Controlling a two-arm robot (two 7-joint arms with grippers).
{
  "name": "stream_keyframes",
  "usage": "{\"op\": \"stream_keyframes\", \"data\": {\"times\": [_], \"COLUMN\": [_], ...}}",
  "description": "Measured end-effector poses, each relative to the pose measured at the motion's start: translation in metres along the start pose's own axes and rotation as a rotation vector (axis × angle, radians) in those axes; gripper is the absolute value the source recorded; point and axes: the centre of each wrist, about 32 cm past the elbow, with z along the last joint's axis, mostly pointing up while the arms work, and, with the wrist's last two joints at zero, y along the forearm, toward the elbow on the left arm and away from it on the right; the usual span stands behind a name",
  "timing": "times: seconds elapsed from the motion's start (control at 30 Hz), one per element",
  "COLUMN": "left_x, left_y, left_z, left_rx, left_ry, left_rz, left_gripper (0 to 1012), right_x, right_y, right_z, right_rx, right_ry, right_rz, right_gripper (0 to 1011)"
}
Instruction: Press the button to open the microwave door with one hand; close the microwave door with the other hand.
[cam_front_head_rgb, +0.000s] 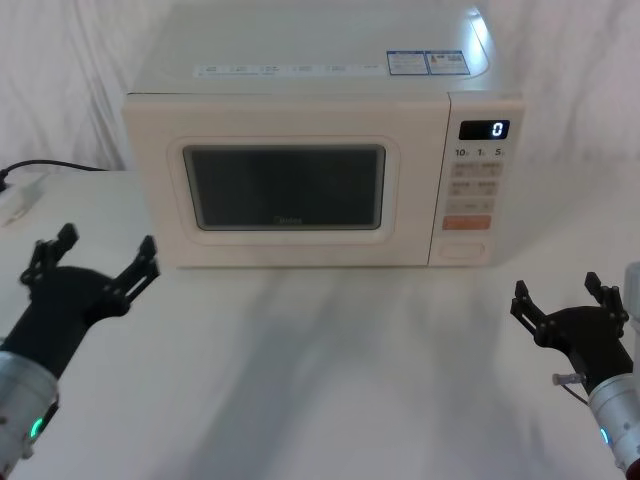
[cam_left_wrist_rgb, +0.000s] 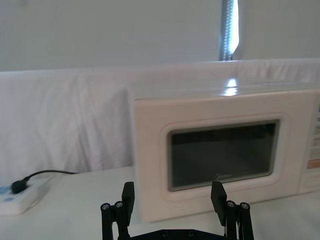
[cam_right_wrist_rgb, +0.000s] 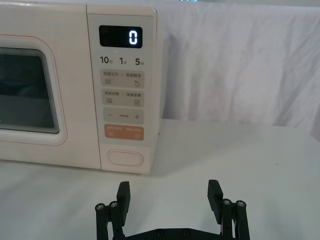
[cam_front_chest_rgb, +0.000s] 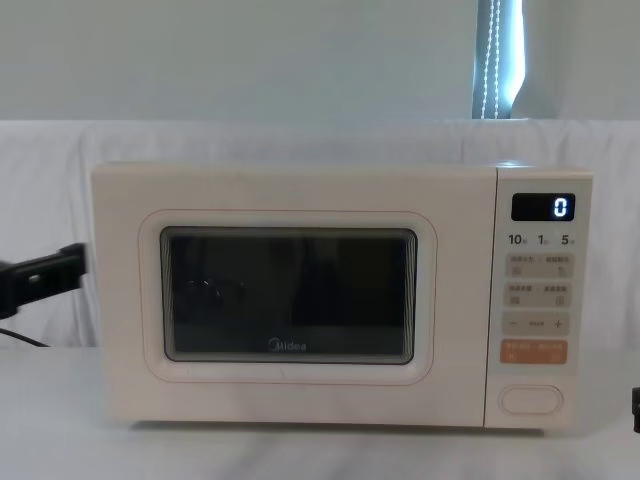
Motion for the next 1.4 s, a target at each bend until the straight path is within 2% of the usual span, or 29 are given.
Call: {"op": "stream_keyframes", "data": {"times": [0.33, 0.47, 0.73, 0.83, 1.4], "left_x": [0.0082, 0.0097, 0.0088, 0.0085, 0.0085], "left_y": [0.018, 0.024, 0.028, 0.028, 0.028], "left_z": [-0.021, -0.031, -0.045, -0.047, -0.046], "left_rx": [0.020, 0.038, 0.061, 0.068, 0.063], "left_ry": [-0.002, 0.007, 0.026, 0.029, 0.027], "left_rz": [0.076, 0.106, 0.145, 0.153, 0.148], "left_gripper": [1001, 1001, 1001, 1001, 1001], "right_x": [0.0000, 0.0000, 0.0000, 0.0000, 0.0000], "right_y": [0.000, 0.000, 0.000, 0.000, 0.000], "right_z": [0.000, 0.000, 0.000, 0.000, 0.000], "right_rx": [0.000, 0.000, 0.000, 0.000, 0.000], "right_ry": [0.000, 0.000, 0.000, 0.000, 0.000], "right_rz": [0.000, 0.000, 0.000, 0.000, 0.000], "right_gripper": [1002, 1002, 1002, 1002, 1002]}}
